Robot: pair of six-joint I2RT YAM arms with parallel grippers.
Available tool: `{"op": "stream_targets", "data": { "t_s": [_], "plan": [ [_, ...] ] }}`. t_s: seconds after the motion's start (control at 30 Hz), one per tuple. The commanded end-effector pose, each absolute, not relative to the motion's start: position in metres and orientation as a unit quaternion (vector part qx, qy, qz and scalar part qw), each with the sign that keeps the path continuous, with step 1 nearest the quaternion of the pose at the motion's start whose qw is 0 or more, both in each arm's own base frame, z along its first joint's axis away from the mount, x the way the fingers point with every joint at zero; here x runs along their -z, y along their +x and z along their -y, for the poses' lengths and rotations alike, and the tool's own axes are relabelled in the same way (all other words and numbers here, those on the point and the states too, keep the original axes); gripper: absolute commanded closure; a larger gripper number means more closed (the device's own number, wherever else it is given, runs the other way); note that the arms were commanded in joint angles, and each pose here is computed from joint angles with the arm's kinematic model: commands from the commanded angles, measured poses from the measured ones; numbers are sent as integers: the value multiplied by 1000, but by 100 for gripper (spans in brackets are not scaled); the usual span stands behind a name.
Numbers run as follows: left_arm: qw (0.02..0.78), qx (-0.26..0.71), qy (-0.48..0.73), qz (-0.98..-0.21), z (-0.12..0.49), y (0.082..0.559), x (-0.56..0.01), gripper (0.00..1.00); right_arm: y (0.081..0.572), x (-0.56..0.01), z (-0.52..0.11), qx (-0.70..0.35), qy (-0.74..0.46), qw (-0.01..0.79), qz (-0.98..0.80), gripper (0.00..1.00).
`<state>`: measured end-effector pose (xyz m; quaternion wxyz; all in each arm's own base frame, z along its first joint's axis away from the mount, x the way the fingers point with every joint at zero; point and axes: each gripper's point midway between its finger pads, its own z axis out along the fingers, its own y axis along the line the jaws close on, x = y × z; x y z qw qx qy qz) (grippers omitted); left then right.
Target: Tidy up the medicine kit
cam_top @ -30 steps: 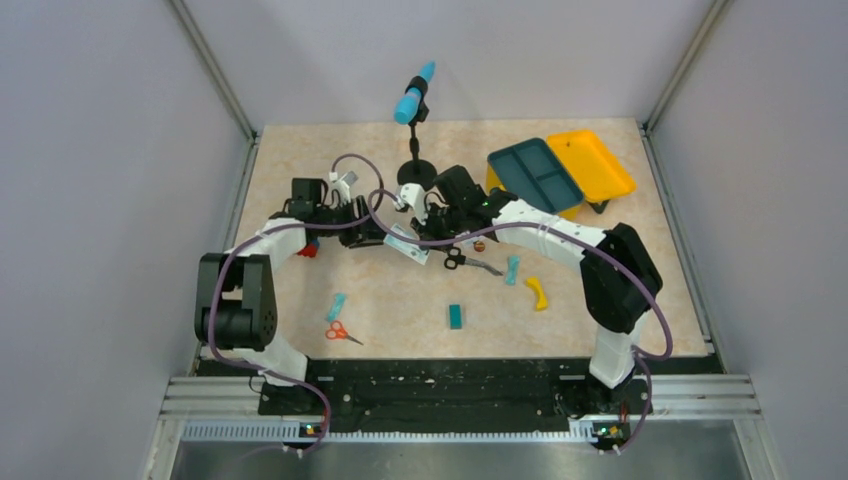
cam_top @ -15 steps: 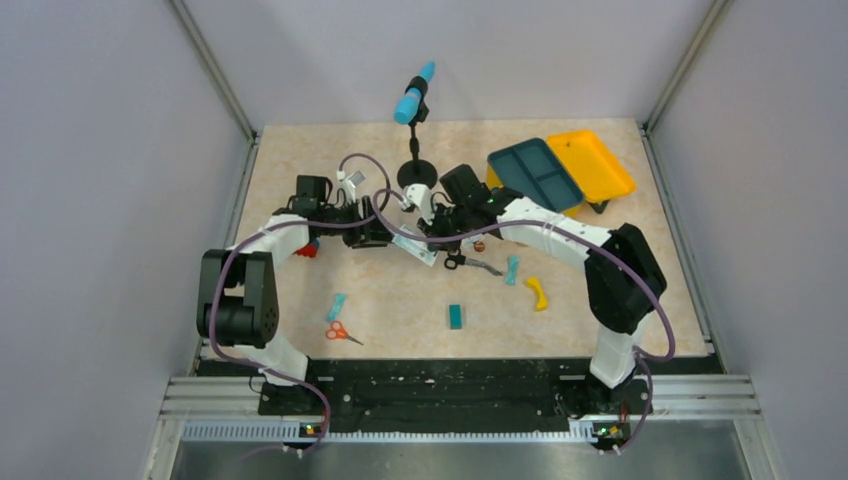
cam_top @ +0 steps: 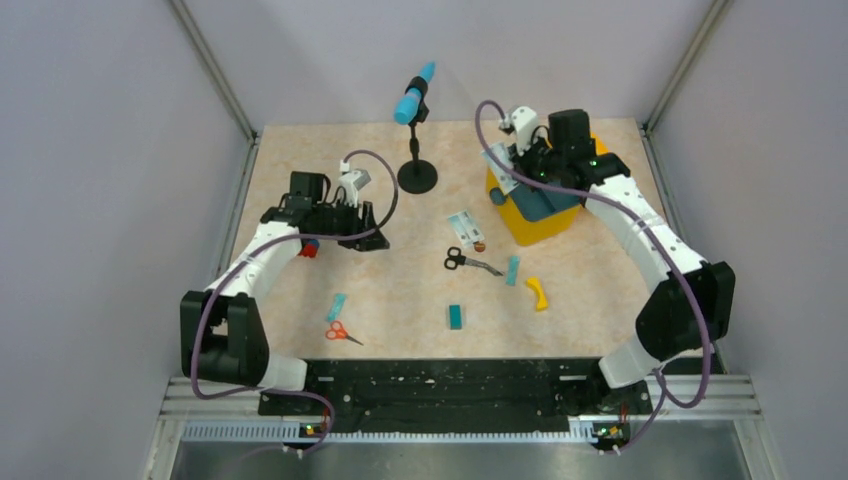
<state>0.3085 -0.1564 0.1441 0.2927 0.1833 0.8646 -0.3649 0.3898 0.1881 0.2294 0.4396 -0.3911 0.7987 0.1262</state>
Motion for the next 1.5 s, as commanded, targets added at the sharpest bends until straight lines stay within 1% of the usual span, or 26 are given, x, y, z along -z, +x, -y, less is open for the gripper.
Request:
{"op": "stream_targets", "data": {
  "t_s": [0.0, 0.17, 0.33, 0.4, 0.67, 0.93, 1.2, 1.23, 1.37, 1.47],
  "plan": [
    [323, 320, 282, -845, 153, 303, -168, 45, 445, -234, -140, -51, -321, 451, -832, 100],
    [308, 310, 296, -850, 149, 298, -170, 46, 488, -214, -107, 8, -278, 447, -850, 100],
    [309, 317, 287, -849, 151, 291, -171, 45, 507, -187, -92, 43, -281, 424, -860, 100],
    [311, 315, 284, -851, 150, 288, -168, 46, 510, -184, -90, 46, -284, 421, -860, 100],
    [305, 314, 284, -853, 148, 285, -168, 45, 518, -199, -77, 74, -292, 432, -850, 100],
    [305, 318, 282, -852, 151, 291, -173, 45, 521, -169, -68, 86, -299, 383, -870, 100],
    [318, 330, 277, -844, 156, 293, -184, 46, 517, -158, -68, 83, -310, 356, -878, 100],
    [319, 330, 278, -844, 155, 293, -184, 46, 517, -157, -68, 82, -310, 353, -879, 99],
    [318, 325, 276, -847, 154, 294, -183, 46, 514, -173, -73, 64, -304, 360, -880, 78],
    [317, 323, 281, -846, 153, 292, -183, 45, 511, -193, -82, 40, -299, 376, -876, 70]
  ]
}}
